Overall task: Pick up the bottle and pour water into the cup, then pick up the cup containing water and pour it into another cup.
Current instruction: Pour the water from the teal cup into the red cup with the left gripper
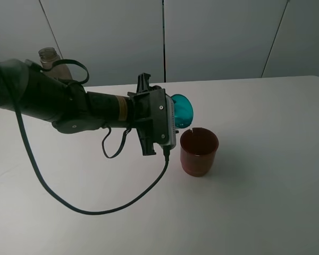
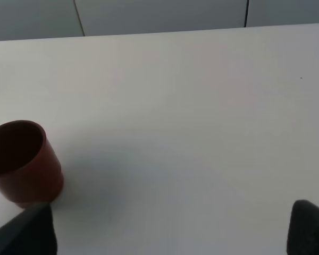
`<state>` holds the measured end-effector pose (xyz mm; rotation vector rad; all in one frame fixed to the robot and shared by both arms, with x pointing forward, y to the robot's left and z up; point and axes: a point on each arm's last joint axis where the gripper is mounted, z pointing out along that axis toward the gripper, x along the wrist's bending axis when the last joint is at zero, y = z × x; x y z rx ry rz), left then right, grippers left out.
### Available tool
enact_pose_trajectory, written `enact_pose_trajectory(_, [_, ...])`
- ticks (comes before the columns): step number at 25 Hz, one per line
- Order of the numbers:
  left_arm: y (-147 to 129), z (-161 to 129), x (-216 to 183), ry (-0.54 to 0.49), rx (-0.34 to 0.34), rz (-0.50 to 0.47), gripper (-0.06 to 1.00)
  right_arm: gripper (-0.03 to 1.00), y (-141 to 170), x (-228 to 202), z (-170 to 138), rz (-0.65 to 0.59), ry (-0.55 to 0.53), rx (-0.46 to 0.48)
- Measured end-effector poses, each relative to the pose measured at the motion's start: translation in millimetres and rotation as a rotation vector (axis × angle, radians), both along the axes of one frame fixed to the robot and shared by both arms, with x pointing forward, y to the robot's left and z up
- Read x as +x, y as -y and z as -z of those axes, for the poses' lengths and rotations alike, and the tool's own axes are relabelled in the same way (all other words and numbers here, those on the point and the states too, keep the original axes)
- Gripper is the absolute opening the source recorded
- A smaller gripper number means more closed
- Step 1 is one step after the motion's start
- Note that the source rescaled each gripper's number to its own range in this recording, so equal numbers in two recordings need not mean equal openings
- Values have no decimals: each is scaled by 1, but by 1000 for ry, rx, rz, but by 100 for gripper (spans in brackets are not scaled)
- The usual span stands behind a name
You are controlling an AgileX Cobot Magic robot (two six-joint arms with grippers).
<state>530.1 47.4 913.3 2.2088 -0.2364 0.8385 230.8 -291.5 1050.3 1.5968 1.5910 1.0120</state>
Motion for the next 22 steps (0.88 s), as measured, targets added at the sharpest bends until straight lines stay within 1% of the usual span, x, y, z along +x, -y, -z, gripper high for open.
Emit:
enact_pose_trajectory(2, [-1, 1, 0, 1, 17, -2, 6, 20, 0, 0, 0, 0, 0, 0])
enact_pose_trajectory(15, [-2, 3, 0, 14, 64, 7, 6, 20, 0, 0, 0, -3, 0, -6])
enact_pose_trajectory(20, [4, -1, 3, 18, 117, -1, 6, 20, 0, 0, 0, -3, 0, -6])
enact_pose_trajectory(22, [7, -3, 3, 26, 126, 1, 6, 20, 0, 0, 0, -3, 0, -6])
